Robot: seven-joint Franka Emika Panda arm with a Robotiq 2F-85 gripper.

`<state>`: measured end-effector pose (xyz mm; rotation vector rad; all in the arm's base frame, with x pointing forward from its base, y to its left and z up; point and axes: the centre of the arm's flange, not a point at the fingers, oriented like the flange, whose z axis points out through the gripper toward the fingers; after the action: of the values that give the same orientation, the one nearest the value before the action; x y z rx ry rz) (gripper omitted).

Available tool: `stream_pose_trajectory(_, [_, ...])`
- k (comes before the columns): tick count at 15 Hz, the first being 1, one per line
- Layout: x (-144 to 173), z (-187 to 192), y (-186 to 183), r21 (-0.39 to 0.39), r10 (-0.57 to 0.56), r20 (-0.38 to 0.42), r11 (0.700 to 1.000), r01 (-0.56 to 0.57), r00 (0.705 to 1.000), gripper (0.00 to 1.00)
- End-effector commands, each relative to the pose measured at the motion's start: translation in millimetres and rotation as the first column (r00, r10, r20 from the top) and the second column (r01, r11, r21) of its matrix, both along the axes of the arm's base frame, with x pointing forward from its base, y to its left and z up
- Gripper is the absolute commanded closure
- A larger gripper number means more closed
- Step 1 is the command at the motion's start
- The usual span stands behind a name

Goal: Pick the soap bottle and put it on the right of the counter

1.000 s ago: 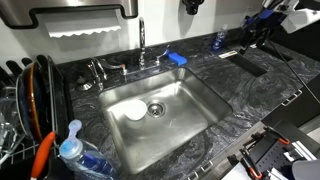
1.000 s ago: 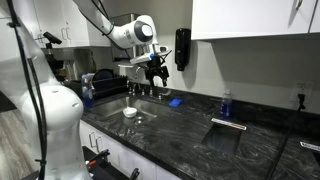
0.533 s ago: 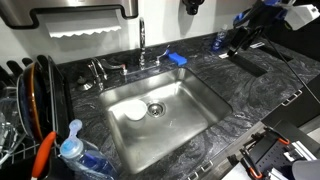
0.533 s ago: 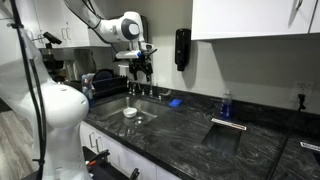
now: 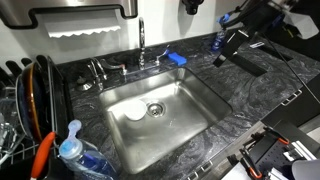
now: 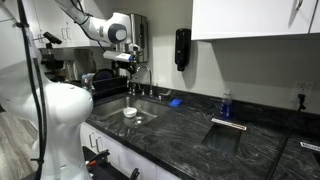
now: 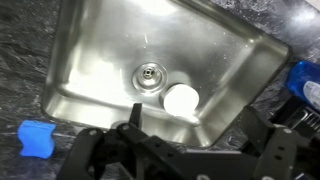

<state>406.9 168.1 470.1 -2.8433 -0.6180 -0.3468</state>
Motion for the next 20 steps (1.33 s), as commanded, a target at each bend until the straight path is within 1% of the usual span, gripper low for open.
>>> stream_pose_trajectory(1, [-11.8,-22.8,25.4,0.05,0.183,0.059,0.981,-0.186,0.981,0.0])
stream_pose_trajectory(3, [-18.6,-26.3,40.8,0.052,0.289,0.092,0.954,-0.294,0.953,0.0])
stream_pose_trajectory(4, [-22.0,-28.1,47.3,0.049,0.341,0.104,0.936,-0.348,0.934,0.0])
stream_pose_trajectory(6, [-26.4,-30.8,58.9,0.045,0.441,0.133,0.892,-0.45,0.888,0.0])
stream_pose_trajectory(9, [-33.3,-36.2,82.2,0.057,0.572,0.18,0.806,-0.589,0.8,0.0])
stream_pose_trajectory(11, [-38.1,-43.8,103.9,0.056,0.647,0.218,0.739,-0.671,0.731,0.0])
stream_pose_trajectory(13, [-43.3,-48.6,129.5,0.04,0.679,0.265,0.702,-0.711,0.685,0.0])
stream_pose_trajectory(14, [-47.5,-50.6,141.1,0.021,0.687,0.284,0.693,-0.72,0.669,0.0])
stream_pose_trajectory(15, [-48.5,-54.3,149.9,0.004,0.69,0.299,0.69,-0.723,0.66,0.0])
stream_pose_trajectory(16, [-49.0,-57.3,157.8,-0.021,0.687,0.307,0.696,-0.717,0.658,0.0])
stream_pose_trajectory(18, [-50.5,-62.2,170.6,-0.06,0.658,0.331,0.73,-0.681,0.677,0.0])
stream_pose_trajectory(20, [-51.1,-64.9,179.1,-0.093,0.609,0.351,0.779,-0.621,0.711,0.0])
